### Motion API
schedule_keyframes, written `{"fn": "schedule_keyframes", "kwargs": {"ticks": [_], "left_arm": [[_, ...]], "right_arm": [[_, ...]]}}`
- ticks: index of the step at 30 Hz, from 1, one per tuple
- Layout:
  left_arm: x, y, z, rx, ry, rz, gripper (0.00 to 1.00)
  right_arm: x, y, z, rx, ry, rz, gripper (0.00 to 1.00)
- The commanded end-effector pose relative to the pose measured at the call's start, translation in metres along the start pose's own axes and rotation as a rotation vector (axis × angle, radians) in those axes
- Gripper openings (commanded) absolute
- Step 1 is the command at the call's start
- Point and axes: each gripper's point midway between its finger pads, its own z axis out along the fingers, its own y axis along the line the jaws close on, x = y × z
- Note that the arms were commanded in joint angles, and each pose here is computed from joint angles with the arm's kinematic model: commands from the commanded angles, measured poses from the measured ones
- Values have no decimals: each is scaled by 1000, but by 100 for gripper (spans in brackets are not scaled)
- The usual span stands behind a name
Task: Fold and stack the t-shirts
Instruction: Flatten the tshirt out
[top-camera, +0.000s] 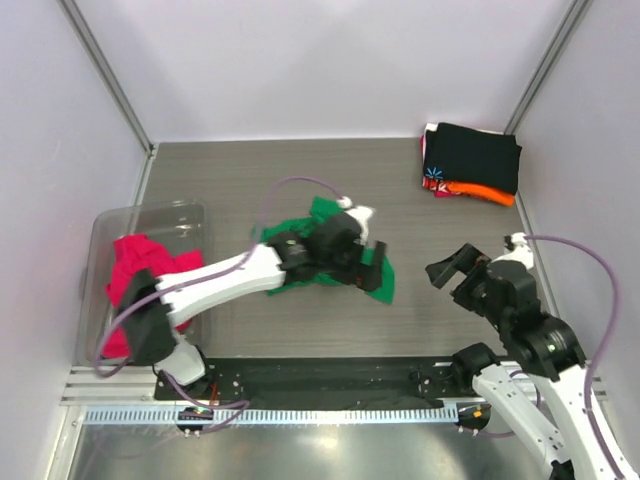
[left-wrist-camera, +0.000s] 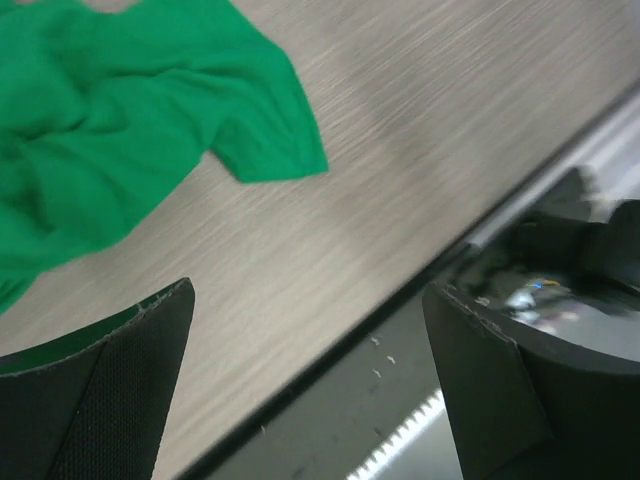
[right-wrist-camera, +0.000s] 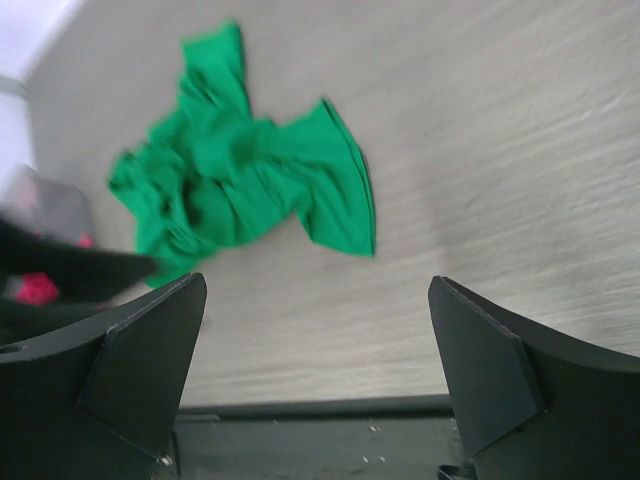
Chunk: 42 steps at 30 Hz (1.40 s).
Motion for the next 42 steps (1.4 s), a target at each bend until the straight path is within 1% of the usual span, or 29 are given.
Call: {"fn": "schedule_keyframes", "kwargs": {"ticks": [1,2,3,4,5,8,10,11,13,14,16,17,19,22,23,25,26,27,30,31,32,33,34,35,36,37,39,40,42], "left_arm": [[12,-8,56,-115,31,167,96],[6,-17,67,-120,27,201,96],[10,-20,77,-139,42,221,96],[16,-19,86,-179,58,246,96],[20,-19,108,-206,83,263,96],[34,-17,143,-249,124,302,96],[44,-15,158,-274,157,330,95],[40,-20,162,-275,145,338,92],[51,-12,175,-328,164,372,88],[47,-9,177,-360,145,380,82],[53,1,183,-408,157,390,76],[54,5,183,-425,155,392,71],[55,12,188,-449,149,399,68],[69,21,198,-457,188,417,53],[74,23,200,-463,198,416,30],[82,36,197,-509,210,415,4],[83,40,194,-520,210,410,0],[85,44,189,-532,218,408,0],[63,44,142,-567,151,357,0],[71,58,121,-605,166,354,0],[61,62,101,-630,124,337,0],[31,45,57,-584,9,246,0],[39,62,31,-630,18,239,0],[28,65,2,-642,-45,203,0],[9,62,-42,-604,-138,141,0],[17,77,-69,-636,-149,98,0],[12,91,-110,-644,-228,42,0],[13,100,-146,-611,-286,-26,0],[19,117,-180,-610,-332,-70,0]], "right_arm": [[-40,-2,-33,36,-171,61,100],[-40,-8,-38,54,-173,61,100],[-44,-10,-44,58,-196,70,100],[-48,-8,-51,46,-212,73,100],[-47,-10,-55,52,-209,71,100],[-45,-12,-65,32,-212,79,100],[-41,-13,-67,15,-204,86,100],[-38,-15,-67,16,-196,87,100],[-34,-18,-67,18,-187,85,100],[-32,-19,-68,13,-184,87,100],[-30,-19,-68,11,-179,86,100],[-29,-20,-69,9,-174,87,100],[-27,-19,-68,6,-167,84,100],[-26,-19,-66,10,-156,74,100],[-26,-19,-66,12,-154,71,100],[-27,-19,-65,19,-152,62,100],[-28,-19,-65,24,-155,62,100],[-29,-18,-63,31,-152,57,100],[-33,-15,-60,30,-161,44,100],[-35,-13,-58,35,-163,36,100],[-41,-8,-57,22,-179,33,100],[-43,-5,-56,15,-184,27,100],[-44,0,-52,12,-174,18,100],[-49,9,-49,-17,-184,11,100],[-49,14,-44,-26,-174,2,100],[-48,18,-38,-32,-160,-6,99],[-44,37,-18,-73,-102,-29,100],[-38,42,-8,-88,-65,-42,100],[-28,65,16,-144,23,-54,100]]}}
